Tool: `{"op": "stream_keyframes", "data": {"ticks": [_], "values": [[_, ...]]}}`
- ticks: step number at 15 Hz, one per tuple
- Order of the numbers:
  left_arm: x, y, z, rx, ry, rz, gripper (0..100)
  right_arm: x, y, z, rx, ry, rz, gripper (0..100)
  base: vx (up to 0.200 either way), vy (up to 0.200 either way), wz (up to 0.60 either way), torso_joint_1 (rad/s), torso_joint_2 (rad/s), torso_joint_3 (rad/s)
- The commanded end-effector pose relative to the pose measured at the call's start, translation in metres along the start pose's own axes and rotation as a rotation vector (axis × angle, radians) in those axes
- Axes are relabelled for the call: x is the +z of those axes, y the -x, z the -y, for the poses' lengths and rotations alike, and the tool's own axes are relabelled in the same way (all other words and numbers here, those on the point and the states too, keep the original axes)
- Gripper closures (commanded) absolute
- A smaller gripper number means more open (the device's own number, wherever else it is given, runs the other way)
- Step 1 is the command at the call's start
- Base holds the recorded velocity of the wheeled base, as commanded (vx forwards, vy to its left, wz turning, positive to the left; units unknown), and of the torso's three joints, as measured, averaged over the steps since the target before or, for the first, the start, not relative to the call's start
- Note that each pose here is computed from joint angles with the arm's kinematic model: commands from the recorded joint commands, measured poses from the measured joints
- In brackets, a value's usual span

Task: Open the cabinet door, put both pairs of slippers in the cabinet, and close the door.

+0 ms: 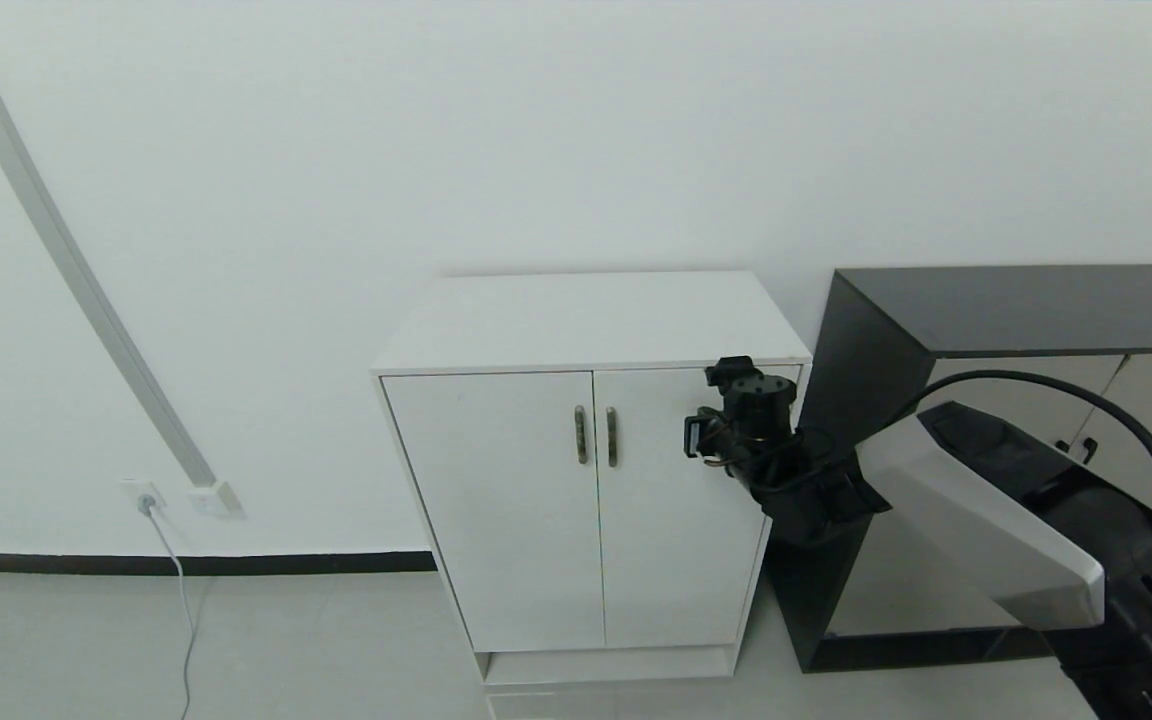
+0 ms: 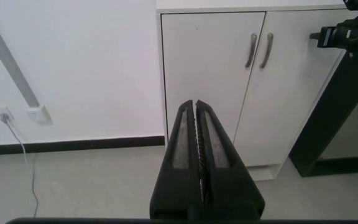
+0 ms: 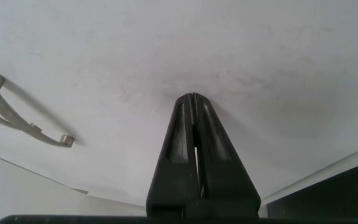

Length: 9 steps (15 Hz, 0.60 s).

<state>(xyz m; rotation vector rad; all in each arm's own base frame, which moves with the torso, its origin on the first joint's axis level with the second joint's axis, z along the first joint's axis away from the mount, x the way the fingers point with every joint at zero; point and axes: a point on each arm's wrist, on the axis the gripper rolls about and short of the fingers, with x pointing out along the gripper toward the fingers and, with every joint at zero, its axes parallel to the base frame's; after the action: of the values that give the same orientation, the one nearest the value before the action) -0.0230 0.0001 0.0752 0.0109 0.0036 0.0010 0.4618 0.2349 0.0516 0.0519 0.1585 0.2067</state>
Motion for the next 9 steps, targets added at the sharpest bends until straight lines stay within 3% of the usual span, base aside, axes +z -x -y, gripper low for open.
{"op": "stream_keyframes", "data": {"ticks": [1,9], "values": [[0.0001,-0.0001,0.0,0.0,0.0,-0.001,100,-0.0003,-0.0013,0.0006,0.0,-0.001,0.002,100,0.0,0.0,0.0,0.0,0.0,0.0],[0.0001,-0.0001,0.0,0.0,0.0,-0.001,100,-0.0002,-0.0042,0.0031,-0.006,-0.004,0.01,100,0.0,0.0,0.0,0.0,0.0,0.0]]}}
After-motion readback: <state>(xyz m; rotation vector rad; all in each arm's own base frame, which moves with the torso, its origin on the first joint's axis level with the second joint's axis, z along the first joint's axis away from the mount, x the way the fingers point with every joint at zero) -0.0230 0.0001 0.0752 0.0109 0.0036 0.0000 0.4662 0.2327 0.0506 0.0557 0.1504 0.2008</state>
